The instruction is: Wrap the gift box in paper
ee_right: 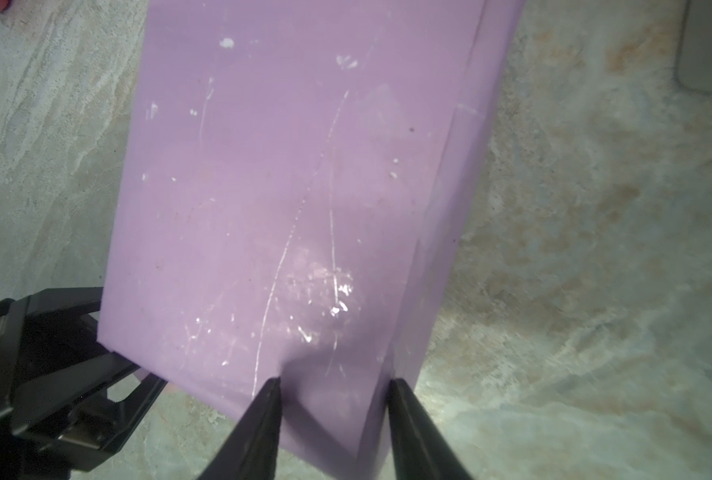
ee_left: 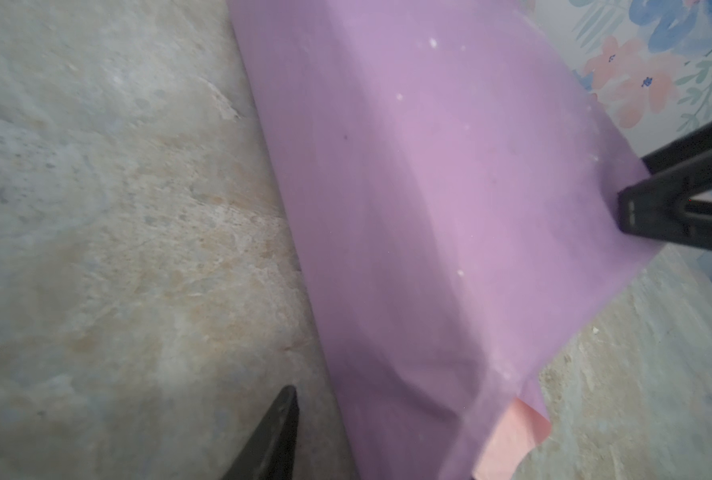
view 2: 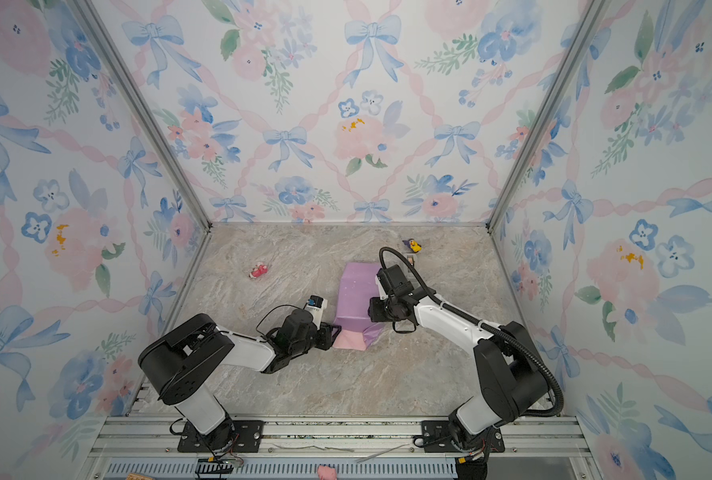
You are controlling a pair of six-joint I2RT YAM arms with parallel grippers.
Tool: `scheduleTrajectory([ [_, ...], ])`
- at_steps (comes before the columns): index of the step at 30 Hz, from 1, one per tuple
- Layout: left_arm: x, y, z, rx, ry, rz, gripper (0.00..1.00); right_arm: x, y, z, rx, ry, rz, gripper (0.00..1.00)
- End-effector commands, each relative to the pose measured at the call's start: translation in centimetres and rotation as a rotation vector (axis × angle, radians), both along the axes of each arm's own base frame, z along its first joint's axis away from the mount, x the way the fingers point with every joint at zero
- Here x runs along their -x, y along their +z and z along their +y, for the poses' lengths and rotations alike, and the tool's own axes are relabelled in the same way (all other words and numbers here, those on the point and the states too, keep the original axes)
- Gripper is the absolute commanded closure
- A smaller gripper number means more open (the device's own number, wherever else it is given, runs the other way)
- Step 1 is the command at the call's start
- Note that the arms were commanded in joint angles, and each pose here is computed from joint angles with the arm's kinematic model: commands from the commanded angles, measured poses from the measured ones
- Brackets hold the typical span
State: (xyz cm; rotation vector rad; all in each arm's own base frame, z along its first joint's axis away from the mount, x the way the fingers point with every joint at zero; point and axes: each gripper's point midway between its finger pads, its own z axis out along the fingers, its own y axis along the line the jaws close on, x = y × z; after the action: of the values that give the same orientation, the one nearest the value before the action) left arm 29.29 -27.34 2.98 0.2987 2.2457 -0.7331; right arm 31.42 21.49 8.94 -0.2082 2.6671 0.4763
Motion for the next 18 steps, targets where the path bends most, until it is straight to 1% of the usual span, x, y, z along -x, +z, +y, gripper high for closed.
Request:
scheduleTrajectory([
  [1,-0.5,-0.5,0.1,-0.032,0.008,-0.008,0.77,0.3,-1.0,-0.8,0.035,-0.001,0.028,0.56],
  [2,-0.4,-0.4,0.0,-0.033,0.005,-0.014,0.83,0.3,-0.9,-0.8,0.034,0.0,0.027,0.56],
  [3,-0.3,-0.3,-0.1,-0.035,0.001,-0.016,0.87,0.3,-0.9,-0.8,0.033,-0.001,0.025,0.56],
  [5,-0.2,-0.3,-0.3,-0.042,0.001,-0.018,1.0,0.2,-0.9,-0.7,0.03,-0.001,0.025,0.56],
  [11,0.1,0.3,-0.5,-0.061,0.011,-0.032,1.0,0.3,-1.2,-0.7,0.029,-0.003,0.031,0.56],
  [12,0.1,0.5,-0.5,-0.064,0.015,-0.037,0.95,0.3,-1.2,-0.7,0.029,-0.002,0.031,0.56],
  [13,0.1,0.8,-0.5,-0.062,0.02,-0.044,0.87,0.3,-1.3,-0.7,0.029,-0.002,0.032,0.56],
  [18,-0.1,1.2,-0.6,-0.08,0.027,-0.047,0.79,0.3,-1.1,-0.6,0.025,-0.001,0.028,0.56],
])
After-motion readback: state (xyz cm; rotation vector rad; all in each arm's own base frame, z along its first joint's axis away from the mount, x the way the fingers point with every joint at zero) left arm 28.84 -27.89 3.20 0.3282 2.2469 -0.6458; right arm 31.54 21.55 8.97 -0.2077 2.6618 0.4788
